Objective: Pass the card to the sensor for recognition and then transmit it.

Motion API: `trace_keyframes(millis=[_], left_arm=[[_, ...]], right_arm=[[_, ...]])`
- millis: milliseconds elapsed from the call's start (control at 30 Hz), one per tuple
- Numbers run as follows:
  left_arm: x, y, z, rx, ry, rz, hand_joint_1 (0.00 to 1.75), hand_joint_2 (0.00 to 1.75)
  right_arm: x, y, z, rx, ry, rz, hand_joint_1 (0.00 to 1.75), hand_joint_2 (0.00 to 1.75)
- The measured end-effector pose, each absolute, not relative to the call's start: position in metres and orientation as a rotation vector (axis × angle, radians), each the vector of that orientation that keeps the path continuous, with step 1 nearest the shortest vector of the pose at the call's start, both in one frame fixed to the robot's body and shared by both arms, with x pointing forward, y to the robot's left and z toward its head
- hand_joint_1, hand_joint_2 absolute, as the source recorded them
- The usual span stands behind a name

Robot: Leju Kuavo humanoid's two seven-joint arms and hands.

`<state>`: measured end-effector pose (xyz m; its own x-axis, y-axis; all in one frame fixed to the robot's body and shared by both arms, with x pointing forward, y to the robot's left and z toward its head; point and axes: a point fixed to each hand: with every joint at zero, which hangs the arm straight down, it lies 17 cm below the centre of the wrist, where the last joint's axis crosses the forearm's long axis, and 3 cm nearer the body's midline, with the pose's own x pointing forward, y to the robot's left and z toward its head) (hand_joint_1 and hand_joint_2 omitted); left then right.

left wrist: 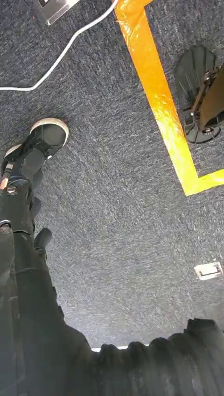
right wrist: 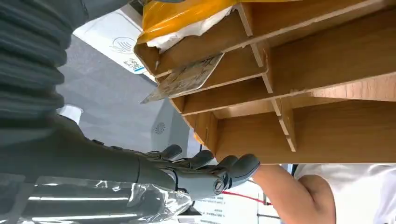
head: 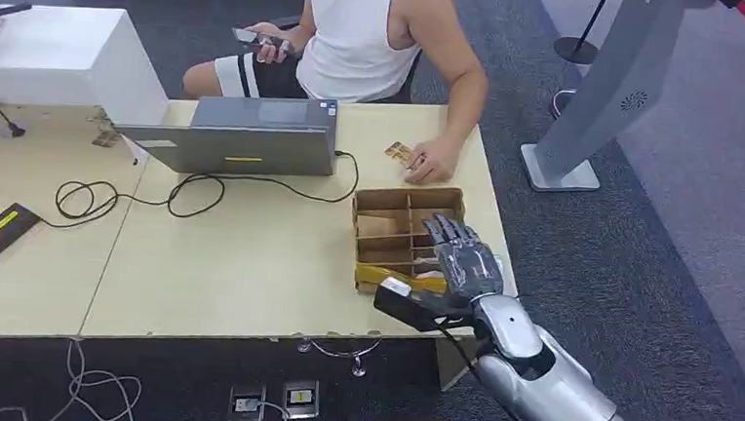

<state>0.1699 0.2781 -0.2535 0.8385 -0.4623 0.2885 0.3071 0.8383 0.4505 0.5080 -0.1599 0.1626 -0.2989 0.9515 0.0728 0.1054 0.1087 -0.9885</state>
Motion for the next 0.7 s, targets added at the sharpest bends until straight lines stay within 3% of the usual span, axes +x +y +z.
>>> trace_keyframes(millis=[700], left_arm=[[0.17,0.278,-0.254,0.404,-0.403,-0.427,0.0,1.75]], right_arm=[[0.514,-0.168,0.149,-1.054,-1.508,1.256,0.0,1.75]])
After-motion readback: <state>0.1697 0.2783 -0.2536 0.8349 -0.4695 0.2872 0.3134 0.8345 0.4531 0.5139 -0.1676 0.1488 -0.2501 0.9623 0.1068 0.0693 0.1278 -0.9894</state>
